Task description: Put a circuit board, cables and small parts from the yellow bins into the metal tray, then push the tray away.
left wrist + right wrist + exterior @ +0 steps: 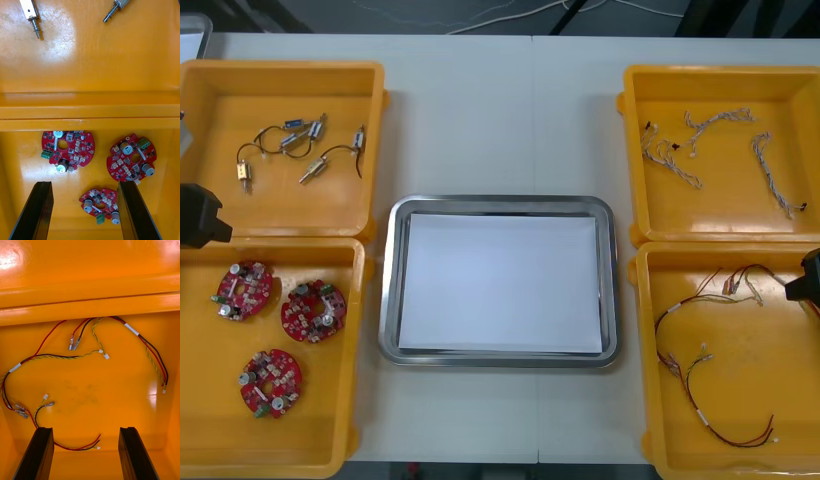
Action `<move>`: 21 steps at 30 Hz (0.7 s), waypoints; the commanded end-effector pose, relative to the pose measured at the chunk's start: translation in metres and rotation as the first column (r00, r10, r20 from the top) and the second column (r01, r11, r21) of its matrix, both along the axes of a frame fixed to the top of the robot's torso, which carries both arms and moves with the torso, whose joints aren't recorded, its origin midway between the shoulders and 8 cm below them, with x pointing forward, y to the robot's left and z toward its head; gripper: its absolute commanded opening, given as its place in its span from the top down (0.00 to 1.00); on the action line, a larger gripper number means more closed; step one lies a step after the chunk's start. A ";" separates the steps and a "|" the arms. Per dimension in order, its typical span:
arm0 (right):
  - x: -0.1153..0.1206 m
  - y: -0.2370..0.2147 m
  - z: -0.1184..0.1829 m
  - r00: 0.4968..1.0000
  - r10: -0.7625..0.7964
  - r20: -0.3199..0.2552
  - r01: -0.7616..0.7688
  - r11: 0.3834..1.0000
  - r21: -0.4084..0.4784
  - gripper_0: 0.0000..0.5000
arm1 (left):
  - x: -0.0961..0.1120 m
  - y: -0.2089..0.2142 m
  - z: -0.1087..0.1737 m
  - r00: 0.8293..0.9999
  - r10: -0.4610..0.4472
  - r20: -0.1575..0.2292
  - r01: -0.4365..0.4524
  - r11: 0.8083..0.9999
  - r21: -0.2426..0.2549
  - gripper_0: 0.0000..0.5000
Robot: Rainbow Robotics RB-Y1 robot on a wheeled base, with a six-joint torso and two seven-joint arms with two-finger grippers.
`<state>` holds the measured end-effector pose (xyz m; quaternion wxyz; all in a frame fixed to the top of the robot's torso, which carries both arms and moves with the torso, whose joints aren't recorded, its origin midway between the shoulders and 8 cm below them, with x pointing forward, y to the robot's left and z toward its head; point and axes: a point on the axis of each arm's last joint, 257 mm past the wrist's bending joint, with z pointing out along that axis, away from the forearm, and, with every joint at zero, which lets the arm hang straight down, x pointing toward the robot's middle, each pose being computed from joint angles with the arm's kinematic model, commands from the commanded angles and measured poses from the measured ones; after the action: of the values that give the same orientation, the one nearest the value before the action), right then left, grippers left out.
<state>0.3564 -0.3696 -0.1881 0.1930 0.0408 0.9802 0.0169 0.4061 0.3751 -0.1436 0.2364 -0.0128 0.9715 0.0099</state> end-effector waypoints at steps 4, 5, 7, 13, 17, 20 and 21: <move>0.000 -0.002 0.002 1.000 -0.022 0.014 0.021 0.999 0.023 0.00 | -0.003 0.020 0.016 0.999 -0.038 0.022 0.036 0.996 0.086 0.00; 0.000 -0.002 0.002 1.000 -0.022 0.014 0.021 0.999 0.023 0.00 | -0.003 0.020 0.016 0.999 -0.038 0.022 0.036 0.996 0.086 0.00; 0.000 -0.002 0.002 1.000 -0.022 0.014 0.021 0.999 0.023 0.00 | -0.003 0.020 0.016 0.999 -0.038 0.022 0.036 0.996 0.086 0.00; 0.000 -0.002 0.002 1.000 -0.022 0.014 0.021 0.999 0.023 0.00 | -0.003 0.020 0.016 0.999 -0.038 0.022 0.036 0.996 0.086 0.00; 0.000 -0.002 0.002 1.000 -0.022 0.014 0.021 0.999 0.023 0.00 | -0.003 0.020 0.016 0.999 -0.038 0.022 0.036 0.996 0.086 0.00; 0.000 -0.002 0.002 1.000 -0.022 0.014 0.021 0.999 0.023 0.00 | -0.003 0.020 0.016 0.999 -0.038 0.022 0.036 0.996 0.086 0.00; 0.000 -0.002 0.002 1.000 -0.022 0.014 0.021 0.999 0.023 0.00 | -0.003 0.020 0.016 0.999 -0.038 0.022 0.036 0.996 0.086 0.00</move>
<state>0.3564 -0.3696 -0.1881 0.1930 0.0408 0.9802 0.0169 0.4061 0.3751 -0.1436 0.2364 -0.0128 0.9715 0.0099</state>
